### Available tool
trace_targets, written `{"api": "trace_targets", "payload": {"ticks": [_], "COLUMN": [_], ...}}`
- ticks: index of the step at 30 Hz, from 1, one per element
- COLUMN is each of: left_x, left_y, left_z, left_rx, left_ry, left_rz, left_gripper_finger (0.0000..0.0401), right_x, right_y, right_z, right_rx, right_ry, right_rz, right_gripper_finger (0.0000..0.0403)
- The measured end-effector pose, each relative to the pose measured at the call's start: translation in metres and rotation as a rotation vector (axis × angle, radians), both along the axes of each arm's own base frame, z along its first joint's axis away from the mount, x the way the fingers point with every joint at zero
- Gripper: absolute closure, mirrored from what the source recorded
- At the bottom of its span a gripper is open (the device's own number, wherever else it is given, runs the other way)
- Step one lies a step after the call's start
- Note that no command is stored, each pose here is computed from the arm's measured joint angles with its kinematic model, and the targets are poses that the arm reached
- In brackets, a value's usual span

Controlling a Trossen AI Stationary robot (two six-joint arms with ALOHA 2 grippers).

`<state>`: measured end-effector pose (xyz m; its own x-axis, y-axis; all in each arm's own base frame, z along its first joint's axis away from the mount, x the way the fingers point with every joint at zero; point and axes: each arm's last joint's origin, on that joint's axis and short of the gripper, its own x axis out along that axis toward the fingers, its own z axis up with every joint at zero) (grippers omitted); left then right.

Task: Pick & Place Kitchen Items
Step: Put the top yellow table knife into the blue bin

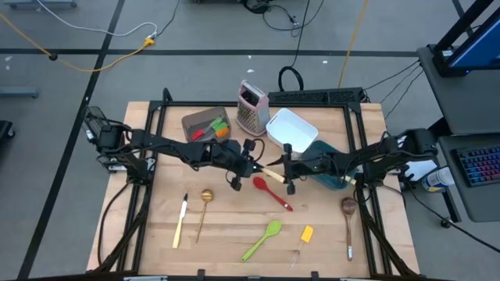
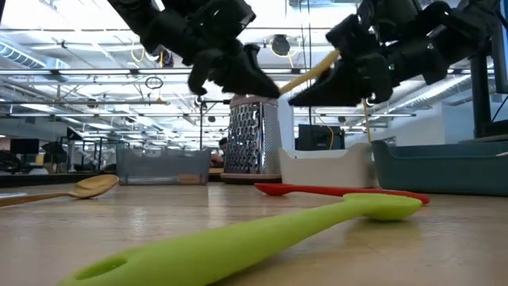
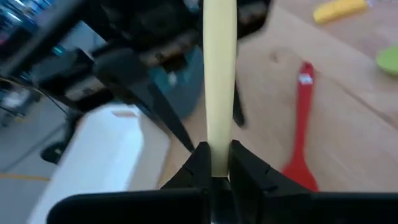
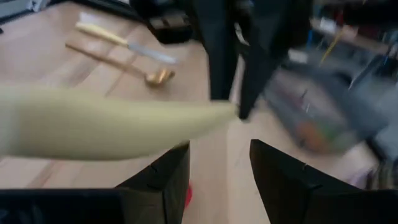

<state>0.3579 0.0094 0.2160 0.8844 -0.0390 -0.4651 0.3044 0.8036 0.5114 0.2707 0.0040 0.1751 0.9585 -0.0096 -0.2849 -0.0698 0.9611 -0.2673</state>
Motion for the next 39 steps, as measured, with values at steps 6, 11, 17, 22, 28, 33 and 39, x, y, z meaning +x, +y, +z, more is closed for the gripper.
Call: {"api": "trace_targets", "payload": {"ticks": [6,11,17,22,28,33,39], "left_x": [0.004,0.004,0.004,0.003,0.003,0.002,-0.001], "left_y": [0.002,0.002,0.001,0.000,0.001,0.002,0.005], "left_z": [0.008,0.010,0.010,0.006,0.004,0.004,-0.003], "left_rx": [0.003,0.002,-0.016,-0.023,-0.030,-0.024,0.031], "left_ry": [-0.094,-0.106,-0.099,-0.072,-0.050,-0.042,0.031], "left_rz": [0.011,0.012,0.024,0.029,0.066,0.078,0.157], "left_gripper_finger": [0.0381,0.0372,0.0381,0.0374,0.0372,0.0371,0.0371], "right_x": [0.004,0.004,0.004,0.004,0.004,0.004,0.004], "right_y": [0.005,0.004,0.003,0.000,0.004,0.011,0.020], "right_z": [0.005,0.008,0.008,0.007,0.008,0.009,0.013], "right_rx": [-0.079,-0.081,-0.096,-0.114,-0.143,-0.128,-0.150], "right_ry": [-0.089,-0.127,-0.122,-0.089,-0.109,-0.121,-0.160], "right_rz": [0.032,0.029,-0.049,-0.116,-0.088,-0.051,-0.012], "right_gripper_finger": [0.0243,0.0243,0.0243,0.0243,0.0243,0.0243,0.0243]}}
